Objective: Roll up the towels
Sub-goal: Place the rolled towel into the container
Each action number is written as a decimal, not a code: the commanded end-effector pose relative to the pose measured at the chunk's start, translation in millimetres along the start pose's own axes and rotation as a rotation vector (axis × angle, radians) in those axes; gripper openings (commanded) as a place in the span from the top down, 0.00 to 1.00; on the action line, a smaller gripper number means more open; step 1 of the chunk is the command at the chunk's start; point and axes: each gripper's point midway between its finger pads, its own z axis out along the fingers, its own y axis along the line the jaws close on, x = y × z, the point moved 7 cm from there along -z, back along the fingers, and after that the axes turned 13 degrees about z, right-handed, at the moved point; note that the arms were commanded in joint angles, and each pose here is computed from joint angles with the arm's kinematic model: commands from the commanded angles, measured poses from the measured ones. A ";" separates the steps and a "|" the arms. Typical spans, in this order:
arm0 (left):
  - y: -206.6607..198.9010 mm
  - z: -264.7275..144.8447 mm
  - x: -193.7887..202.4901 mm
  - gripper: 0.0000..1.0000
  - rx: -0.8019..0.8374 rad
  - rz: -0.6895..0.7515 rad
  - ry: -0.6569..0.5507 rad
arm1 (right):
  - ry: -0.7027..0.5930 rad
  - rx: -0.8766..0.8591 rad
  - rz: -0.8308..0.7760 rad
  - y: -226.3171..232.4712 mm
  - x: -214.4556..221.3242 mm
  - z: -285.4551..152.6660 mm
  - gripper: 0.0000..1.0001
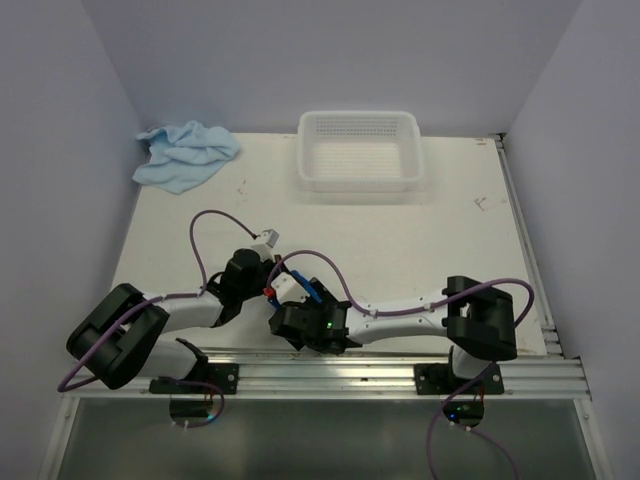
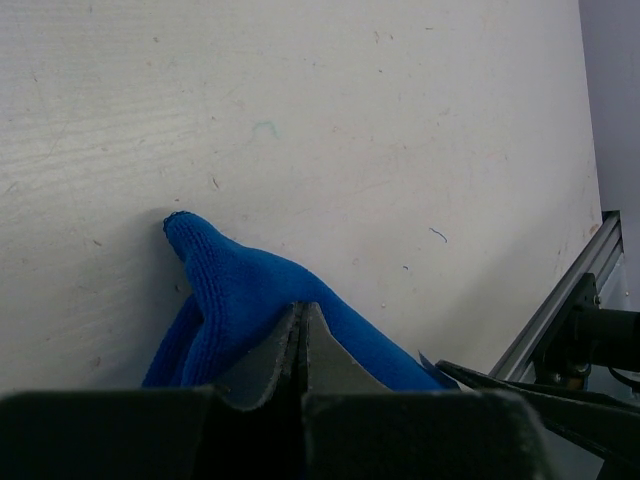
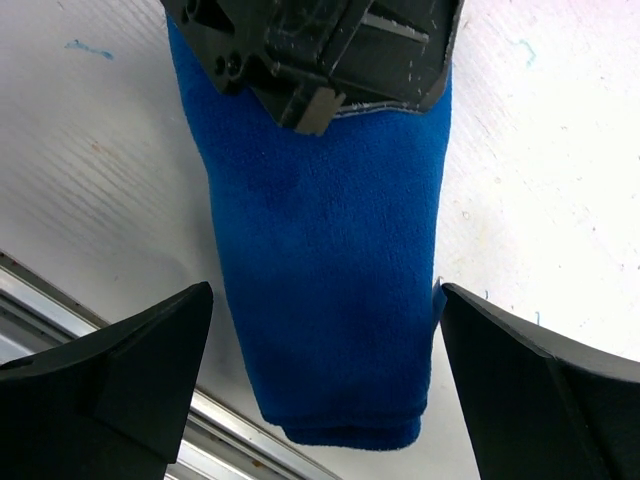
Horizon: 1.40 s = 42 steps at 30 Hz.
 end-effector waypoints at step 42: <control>24.9 -26.0 -116.1 1.00 -0.121 0.158 -0.140 | 0.101 -0.112 0.092 -37.5 5.6 10.6 0.83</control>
